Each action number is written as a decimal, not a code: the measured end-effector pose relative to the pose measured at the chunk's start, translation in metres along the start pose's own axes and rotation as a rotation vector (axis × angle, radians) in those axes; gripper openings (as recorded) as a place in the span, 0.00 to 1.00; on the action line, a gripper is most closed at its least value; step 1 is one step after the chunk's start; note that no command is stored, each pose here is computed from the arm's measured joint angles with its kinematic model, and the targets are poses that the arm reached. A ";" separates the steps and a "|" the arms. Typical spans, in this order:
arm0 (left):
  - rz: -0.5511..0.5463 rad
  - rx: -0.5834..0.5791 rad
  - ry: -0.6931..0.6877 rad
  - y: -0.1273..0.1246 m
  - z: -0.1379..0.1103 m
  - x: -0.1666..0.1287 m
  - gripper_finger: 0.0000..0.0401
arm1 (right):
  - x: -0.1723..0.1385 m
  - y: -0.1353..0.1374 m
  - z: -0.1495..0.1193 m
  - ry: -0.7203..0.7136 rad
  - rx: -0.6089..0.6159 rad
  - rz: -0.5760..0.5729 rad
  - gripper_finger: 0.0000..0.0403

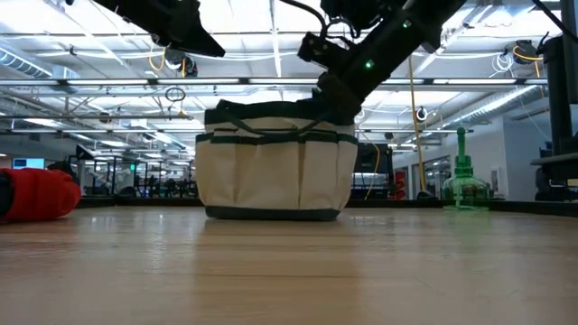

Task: Pick & Place Garden tools in Gardening bag
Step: Put the green shear scissors into the gardening bag, then put the green spray bottle into the gardening bag

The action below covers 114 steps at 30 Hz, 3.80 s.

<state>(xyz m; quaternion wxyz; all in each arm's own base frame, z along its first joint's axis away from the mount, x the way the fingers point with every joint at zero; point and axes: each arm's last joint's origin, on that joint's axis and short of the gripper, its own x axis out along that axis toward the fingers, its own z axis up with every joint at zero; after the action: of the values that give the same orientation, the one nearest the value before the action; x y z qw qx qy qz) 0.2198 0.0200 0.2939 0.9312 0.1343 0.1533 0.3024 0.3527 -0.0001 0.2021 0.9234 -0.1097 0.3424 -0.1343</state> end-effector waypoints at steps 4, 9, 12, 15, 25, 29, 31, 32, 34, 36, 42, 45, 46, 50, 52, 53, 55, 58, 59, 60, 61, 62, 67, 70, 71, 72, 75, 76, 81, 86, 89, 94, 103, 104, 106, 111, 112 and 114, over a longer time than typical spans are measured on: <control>-0.001 0.000 -0.001 0.000 0.000 0.000 0.38 | 0.001 0.000 -0.005 0.035 -0.013 0.137 0.11; -0.003 -0.001 -0.001 0.000 0.000 0.000 0.38 | 0.001 0.002 -0.007 0.040 -0.127 0.197 0.12; -0.002 -0.002 -0.001 0.000 0.000 0.000 0.38 | 0.001 0.002 -0.006 0.022 -0.208 0.196 0.16; -0.002 -0.003 -0.001 0.000 0.000 0.000 0.38 | 0.001 0.001 -0.006 0.017 -0.249 0.195 0.23; -0.003 0.000 -0.001 0.000 0.000 0.000 0.38 | -0.001 -0.004 -0.004 0.014 -0.173 0.180 0.44; -0.007 0.008 0.022 -0.001 -0.002 0.000 0.38 | -0.009 -0.007 0.001 -0.008 -0.137 0.177 0.48; -0.011 0.012 0.041 -0.001 -0.005 0.000 0.38 | -0.014 -0.008 0.004 -0.024 -0.136 0.177 0.48; -0.012 0.007 0.047 -0.001 -0.005 0.000 0.38 | -0.017 -0.009 0.005 -0.031 -0.135 0.177 0.48; -0.013 -0.004 0.055 -0.001 -0.006 0.000 0.38 | -0.025 -0.011 0.009 -0.053 -0.127 0.175 0.47; -0.014 -0.010 0.067 -0.002 -0.008 0.000 0.38 | -0.031 -0.014 0.012 -0.075 -0.109 0.170 0.47; -0.017 -0.015 0.089 -0.002 -0.010 0.000 0.38 | -0.043 -0.019 0.016 -0.095 -0.066 0.168 0.46; -0.023 -0.015 0.087 -0.002 -0.010 -0.001 0.38 | -0.043 -0.018 0.016 -0.088 -0.067 0.170 0.45; -0.024 -0.015 0.087 -0.002 -0.010 -0.001 0.38 | -0.042 -0.018 0.015 -0.082 -0.069 0.172 0.45; -0.025 -0.019 0.087 -0.003 -0.010 -0.001 0.38 | -0.043 -0.018 0.015 -0.081 -0.069 0.172 0.45; -0.025 -0.020 0.087 -0.003 -0.010 -0.001 0.38 | -0.042 -0.018 0.014 -0.073 -0.071 0.174 0.45; -0.025 -0.026 0.086 -0.003 -0.010 -0.001 0.38 | -0.042 -0.018 0.014 -0.073 -0.071 0.174 0.45; -0.026 -0.039 0.087 -0.003 -0.010 -0.001 0.38 | -0.042 -0.018 0.014 -0.074 -0.062 0.175 0.45; -0.026 -0.050 0.087 -0.003 -0.010 -0.001 0.38 | -0.042 -0.018 0.014 -0.073 -0.053 0.175 0.45; -0.026 -0.053 0.087 -0.003 -0.010 -0.001 0.38 | -0.042 -0.018 0.014 -0.073 -0.053 0.175 0.45; -0.026 -0.057 0.087 -0.003 -0.010 -0.001 0.38 | -0.042 -0.018 0.014 -0.072 -0.053 0.175 0.45; -0.026 -0.058 0.087 -0.003 -0.010 -0.001 0.38 | -0.042 -0.018 0.014 -0.070 -0.053 0.174 0.45; -0.026 -0.059 0.087 -0.003 -0.010 -0.001 0.38 | -0.042 -0.018 0.014 -0.069 -0.054 0.174 0.45; -0.025 -0.060 0.086 -0.003 -0.010 -0.001 0.38 | -0.042 -0.018 0.014 -0.066 -0.054 0.173 0.45; -0.025 -0.061 0.086 -0.003 -0.010 -0.001 0.38 | -0.042 -0.018 0.010 -0.029 -0.063 0.173 0.45; -0.025 -0.062 0.086 -0.003 -0.010 -0.001 0.38 | -0.043 -0.018 0.009 -0.018 -0.066 0.164 0.45; -0.025 -0.062 0.086 -0.003 -0.010 -0.001 0.38 | -0.045 -0.019 0.009 -0.005 -0.069 0.147 0.45; -0.025 -0.063 0.086 -0.003 -0.010 -0.001 0.38 | -0.055 -0.025 0.010 0.005 -0.070 0.083 0.45; -0.025 -0.064 0.086 -0.003 -0.010 -0.001 0.38 | -0.059 -0.027 0.011 0.006 -0.069 0.061 0.45; -0.025 -0.066 0.084 -0.002 -0.010 -0.001 0.38 | -0.087 -0.041 0.013 0.001 -0.024 -0.066 0.45; -0.024 -0.069 0.079 -0.002 -0.009 -0.001 0.38 | -0.109 -0.052 0.009 0.023 0.106 -0.208 0.45; -0.023 -0.068 0.080 -0.002 -0.009 -0.001 0.38 | -0.118 -0.059 0.007 0.019 0.167 -0.275 0.45; -0.021 -0.069 0.081 -0.002 -0.009 -0.001 0.38 | -0.126 -0.064 0.002 0.055 0.172 -0.310 0.45; -0.020 -0.069 0.080 -0.002 -0.009 -0.001 0.38 | -0.136 -0.080 -0.016 0.195 0.175 -0.452 0.45; -0.020 -0.068 0.081 -0.002 -0.009 -0.001 0.38 | -0.139 -0.083 -0.020 0.226 0.179 -0.482 0.45; -0.020 -0.069 0.081 -0.002 -0.009 -0.001 0.38 | -0.142 -0.088 -0.029 0.302 0.193 -0.529 0.45; -0.018 -0.069 0.081 -0.002 -0.009 0.000 0.38 | -0.148 -0.104 -0.050 0.473 0.283 -0.611 0.45; -0.018 -0.069 0.081 -0.002 -0.009 0.000 0.38 | -0.149 -0.107 -0.054 0.498 0.303 -0.627 0.45; -0.018 -0.069 0.081 -0.002 -0.009 0.000 0.38 | -0.150 -0.112 -0.062 0.548 0.348 -0.659 0.45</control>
<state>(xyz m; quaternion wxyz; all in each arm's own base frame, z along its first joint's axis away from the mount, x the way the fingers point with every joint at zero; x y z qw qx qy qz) 0.2170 0.0198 0.2849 0.9310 0.0885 0.1815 0.3042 0.1831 -0.0637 0.2799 0.7116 -0.0168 0.4929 -0.5004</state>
